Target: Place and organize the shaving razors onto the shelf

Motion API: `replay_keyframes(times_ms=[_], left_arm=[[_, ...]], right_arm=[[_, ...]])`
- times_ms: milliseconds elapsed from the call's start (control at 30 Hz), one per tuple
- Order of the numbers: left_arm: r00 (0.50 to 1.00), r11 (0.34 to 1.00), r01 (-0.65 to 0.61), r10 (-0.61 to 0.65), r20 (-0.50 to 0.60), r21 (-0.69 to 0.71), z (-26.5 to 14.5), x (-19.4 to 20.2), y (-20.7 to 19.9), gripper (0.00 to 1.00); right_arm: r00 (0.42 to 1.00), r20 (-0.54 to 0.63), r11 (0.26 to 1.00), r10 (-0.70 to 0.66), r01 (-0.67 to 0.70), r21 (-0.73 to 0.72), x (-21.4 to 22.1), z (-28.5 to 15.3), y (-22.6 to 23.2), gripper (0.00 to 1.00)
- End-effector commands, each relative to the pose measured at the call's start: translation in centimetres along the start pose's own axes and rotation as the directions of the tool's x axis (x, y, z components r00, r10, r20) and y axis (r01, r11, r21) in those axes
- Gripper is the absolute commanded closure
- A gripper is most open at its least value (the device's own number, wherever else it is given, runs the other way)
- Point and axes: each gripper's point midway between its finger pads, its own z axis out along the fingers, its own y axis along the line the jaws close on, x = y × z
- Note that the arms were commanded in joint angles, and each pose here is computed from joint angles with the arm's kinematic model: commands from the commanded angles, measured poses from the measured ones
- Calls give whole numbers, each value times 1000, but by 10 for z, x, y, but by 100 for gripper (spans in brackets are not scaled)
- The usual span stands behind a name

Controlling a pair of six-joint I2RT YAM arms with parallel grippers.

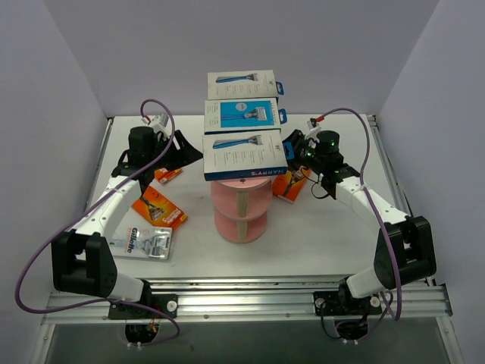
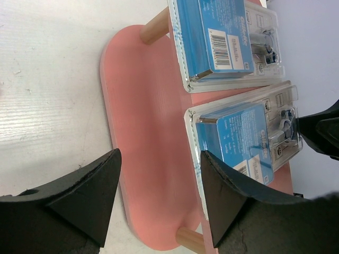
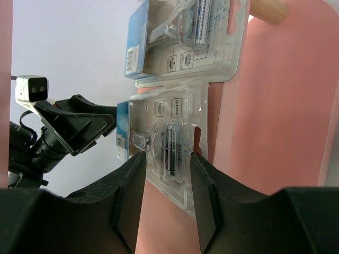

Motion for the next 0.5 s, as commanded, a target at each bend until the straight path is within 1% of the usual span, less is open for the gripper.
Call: replay_keyframes(times_ms=[0,200,233,300,367,467], left_arm=[[997,998,-46,43,57,49,-14,-19,-18,30],[998,998,-45,43,55,49,-14,-18,-18,30],[997,998,-45,42,58,50,-15,-19,-19,30],[997,998,-45,42,57,51,-14,-19,-18,30],[998,998,-45,42,55,51,-14,-18,-19,30],[997,998,-45,42,58,52,-15,-19,-19,30]], right_arm=[[999,22,994,-41,43,-103,-4,-10,31,66],[999,21,994,-35,38,-104,-4,-11,30,69],[999,20,994,-33,34,-102,-3,-11,29,72],[999,22,994,-30,32,-100,-4,-12,28,74],[999,24,995,-27,29,-98,-4,-12,27,80],[999,29,995,-27,30,-98,-6,-14,27,83]])
